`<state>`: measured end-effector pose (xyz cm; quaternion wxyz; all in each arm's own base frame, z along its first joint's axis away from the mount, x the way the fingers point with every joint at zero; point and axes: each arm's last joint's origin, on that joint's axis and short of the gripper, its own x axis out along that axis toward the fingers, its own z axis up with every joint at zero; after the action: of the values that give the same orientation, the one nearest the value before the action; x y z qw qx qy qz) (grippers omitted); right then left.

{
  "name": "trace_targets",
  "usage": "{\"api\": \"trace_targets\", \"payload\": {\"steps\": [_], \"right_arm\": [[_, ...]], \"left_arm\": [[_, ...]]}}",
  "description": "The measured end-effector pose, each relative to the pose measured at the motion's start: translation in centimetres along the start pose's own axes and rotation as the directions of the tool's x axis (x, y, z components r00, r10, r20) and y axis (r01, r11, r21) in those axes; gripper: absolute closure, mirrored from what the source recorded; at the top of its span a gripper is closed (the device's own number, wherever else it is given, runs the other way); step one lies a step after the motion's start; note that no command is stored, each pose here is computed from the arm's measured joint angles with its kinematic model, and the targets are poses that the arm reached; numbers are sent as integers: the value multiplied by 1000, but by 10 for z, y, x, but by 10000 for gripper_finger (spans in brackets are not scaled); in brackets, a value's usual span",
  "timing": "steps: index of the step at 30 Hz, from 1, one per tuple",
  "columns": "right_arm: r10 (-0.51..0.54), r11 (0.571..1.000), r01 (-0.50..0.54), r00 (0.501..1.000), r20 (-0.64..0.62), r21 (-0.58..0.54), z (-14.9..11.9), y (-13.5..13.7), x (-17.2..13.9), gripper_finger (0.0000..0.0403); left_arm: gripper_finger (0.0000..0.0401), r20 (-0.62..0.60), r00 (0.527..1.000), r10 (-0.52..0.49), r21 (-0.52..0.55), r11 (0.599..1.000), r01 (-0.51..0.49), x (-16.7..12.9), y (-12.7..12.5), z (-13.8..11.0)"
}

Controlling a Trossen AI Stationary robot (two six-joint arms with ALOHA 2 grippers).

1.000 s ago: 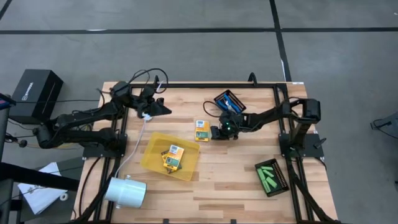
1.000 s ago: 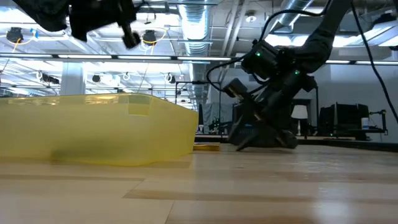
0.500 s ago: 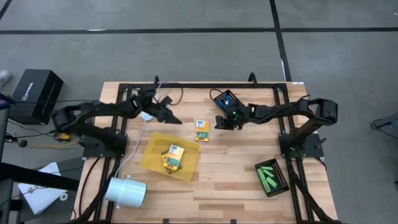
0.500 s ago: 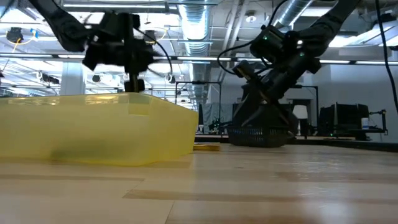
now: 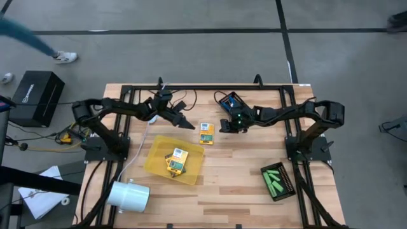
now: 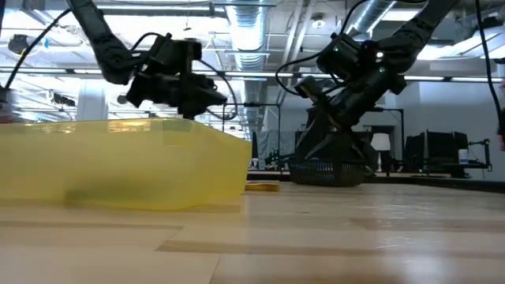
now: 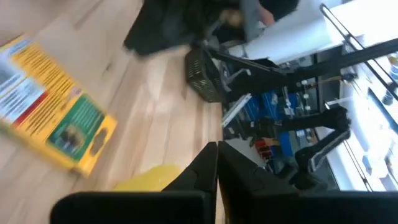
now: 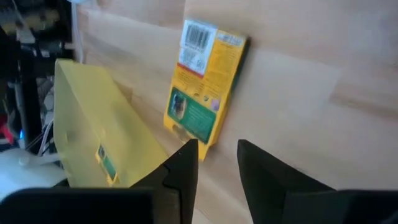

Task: Pick & Place School Supplies
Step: Put the pack of crayon into the yellow bin

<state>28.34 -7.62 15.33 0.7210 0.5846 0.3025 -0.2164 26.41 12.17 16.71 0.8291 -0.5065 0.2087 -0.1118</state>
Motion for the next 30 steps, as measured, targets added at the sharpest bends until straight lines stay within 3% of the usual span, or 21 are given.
{"api": "trace_targets", "payload": {"steps": [6, 16, 24, 28, 30], "right_arm": [[22, 1000, -23, 996, -89, -3, -21, 8, 4, 262], [16, 999, -11, 994, -111, 39, -37, 14, 7, 208], [69, 994, -61, 993, -92, 87, -35, 17, 14, 214], [25, 993, -10, 992, -125, 121, -39, 7, 28, 230], [59, 992, -42, 989, -136, 121, -40, 11, 39, 239]], "left_arm": [[369, -12, 1000, -28, 24, 999, 28, 10, -3, 13], [275, -90, 995, 33, -75, 996, -40, 28, 34, -2], [259, -112, 991, 71, -110, 990, -84, 34, 53, -9], [266, -97, 992, 78, -100, 991, -88, 34, 53, -8], [270, -92, 993, 78, -96, 992, -87, 34, 53, -7]]}}
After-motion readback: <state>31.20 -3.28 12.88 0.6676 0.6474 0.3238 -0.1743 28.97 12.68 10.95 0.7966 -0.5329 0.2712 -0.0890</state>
